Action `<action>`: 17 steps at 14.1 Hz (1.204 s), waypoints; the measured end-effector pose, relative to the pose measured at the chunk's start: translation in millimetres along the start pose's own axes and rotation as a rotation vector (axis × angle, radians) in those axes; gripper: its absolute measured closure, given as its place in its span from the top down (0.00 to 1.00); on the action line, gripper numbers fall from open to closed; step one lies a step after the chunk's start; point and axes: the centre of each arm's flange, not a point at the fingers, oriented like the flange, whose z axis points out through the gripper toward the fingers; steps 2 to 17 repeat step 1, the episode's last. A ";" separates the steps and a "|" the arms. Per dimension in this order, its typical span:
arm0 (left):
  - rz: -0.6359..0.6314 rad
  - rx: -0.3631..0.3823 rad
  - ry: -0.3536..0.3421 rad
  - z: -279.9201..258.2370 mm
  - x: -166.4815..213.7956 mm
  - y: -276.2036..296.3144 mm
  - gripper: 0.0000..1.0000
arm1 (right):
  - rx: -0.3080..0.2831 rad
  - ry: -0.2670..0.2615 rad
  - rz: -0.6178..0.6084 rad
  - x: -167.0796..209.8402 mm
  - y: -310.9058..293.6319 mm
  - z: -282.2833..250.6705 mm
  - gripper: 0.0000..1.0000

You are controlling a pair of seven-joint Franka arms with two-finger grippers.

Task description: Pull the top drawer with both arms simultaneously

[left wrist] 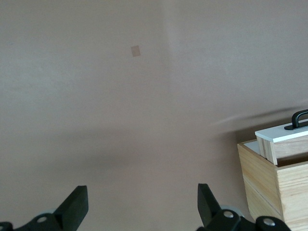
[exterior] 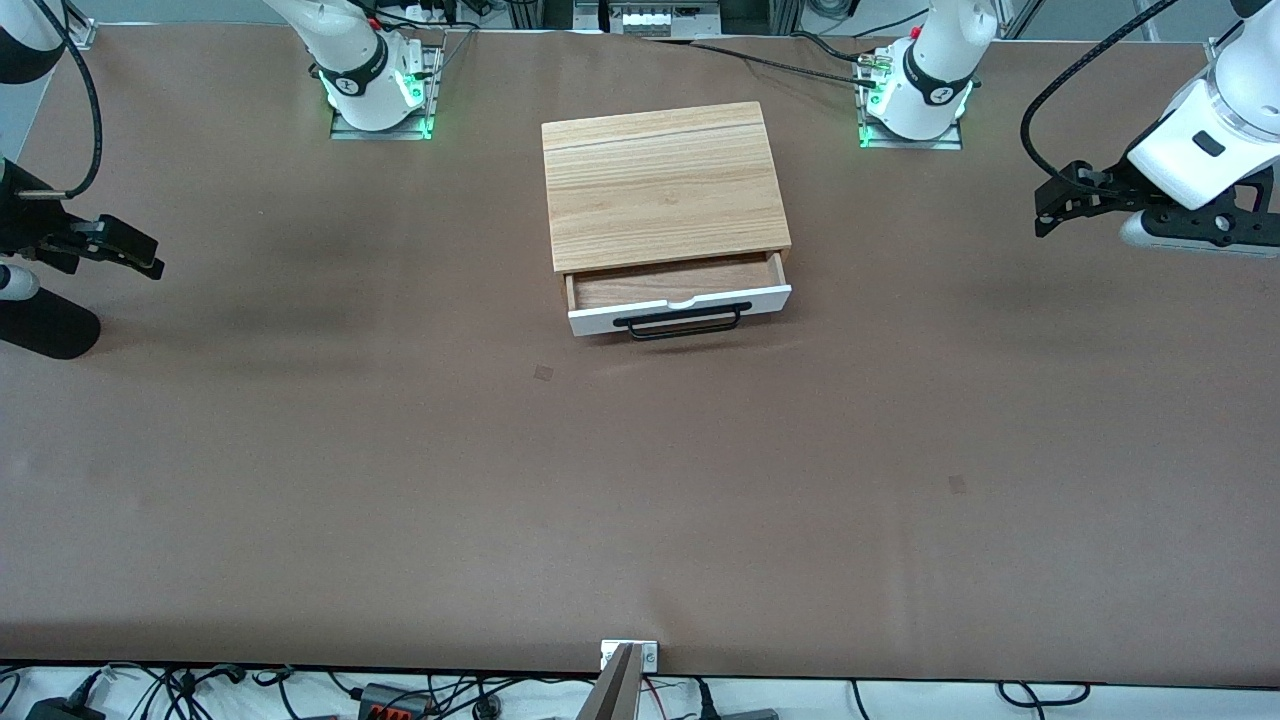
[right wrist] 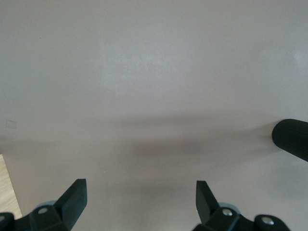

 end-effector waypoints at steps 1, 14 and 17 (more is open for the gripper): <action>0.000 0.000 0.000 0.0 0.0 0.0 1.00 | 0.000 0.000 0.000 0.0 0.0 -0.1 1.00; 0.000 0.000 0.000 0.0 0.0 0.0 1.00 | 0.000 0.000 0.000 0.0 0.0 -0.1 1.00; 0.000 0.000 0.000 0.0 0.0 0.0 1.00 | 0.000 0.000 0.000 0.0 0.0 -0.1 1.00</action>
